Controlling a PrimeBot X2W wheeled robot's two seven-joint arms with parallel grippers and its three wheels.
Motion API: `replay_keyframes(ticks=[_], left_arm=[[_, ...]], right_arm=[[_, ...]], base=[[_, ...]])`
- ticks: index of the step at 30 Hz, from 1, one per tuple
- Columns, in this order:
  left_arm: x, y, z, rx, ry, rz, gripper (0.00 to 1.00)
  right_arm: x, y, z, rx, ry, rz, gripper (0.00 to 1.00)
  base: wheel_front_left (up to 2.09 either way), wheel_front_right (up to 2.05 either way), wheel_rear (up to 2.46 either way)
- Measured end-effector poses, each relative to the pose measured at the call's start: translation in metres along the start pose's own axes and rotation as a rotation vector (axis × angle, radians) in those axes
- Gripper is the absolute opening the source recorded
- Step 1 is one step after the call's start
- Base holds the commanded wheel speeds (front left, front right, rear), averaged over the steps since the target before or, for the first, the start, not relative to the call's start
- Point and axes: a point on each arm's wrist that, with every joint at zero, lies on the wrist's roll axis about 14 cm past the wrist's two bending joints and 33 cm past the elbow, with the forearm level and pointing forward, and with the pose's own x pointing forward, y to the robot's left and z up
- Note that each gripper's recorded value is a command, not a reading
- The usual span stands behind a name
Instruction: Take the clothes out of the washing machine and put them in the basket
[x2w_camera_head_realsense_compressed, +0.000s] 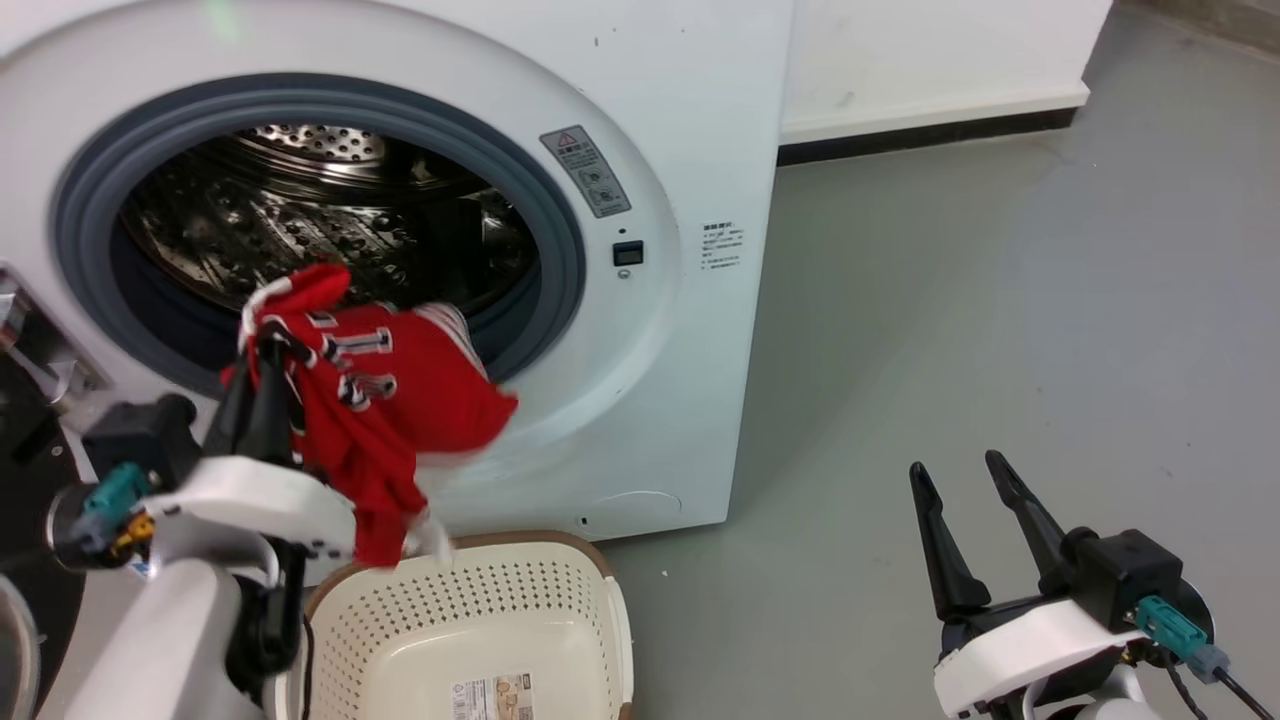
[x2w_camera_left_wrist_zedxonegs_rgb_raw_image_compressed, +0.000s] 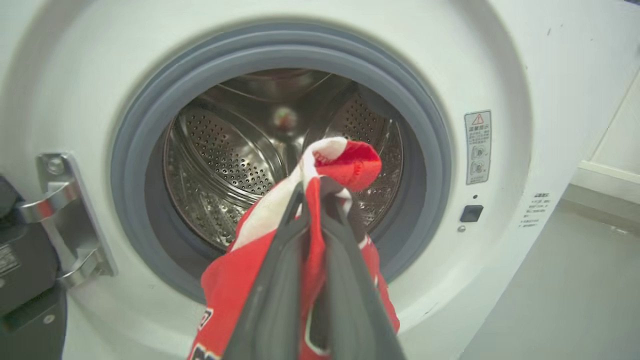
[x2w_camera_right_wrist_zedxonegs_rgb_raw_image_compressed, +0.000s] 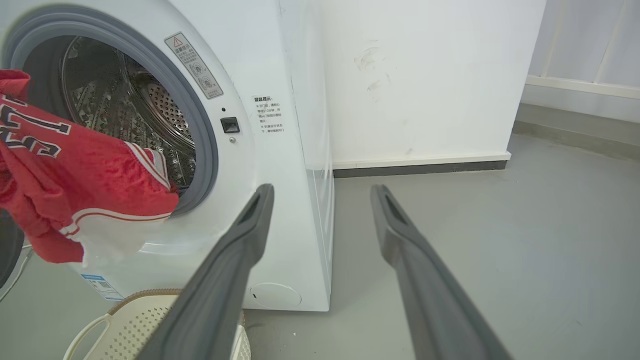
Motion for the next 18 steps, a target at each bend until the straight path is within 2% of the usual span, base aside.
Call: replay_keyframes(ticks=[9,18], left_arm=[[-0.055,-0.021,0.001,-0.034,0.006,0.000,0.00],[-0.086,-0.027,-0.058,-0.111,0.199,0.033,0.00]], right_arm=[[0.001,0.014,0.005,-0.006,-0.002,0.043,1.00],[0.008,0.015,-0.006,-0.005,0.036,0.048,1.00]], base=[[0.00,0.00,0.00],[0.00,0.00,0.00]])
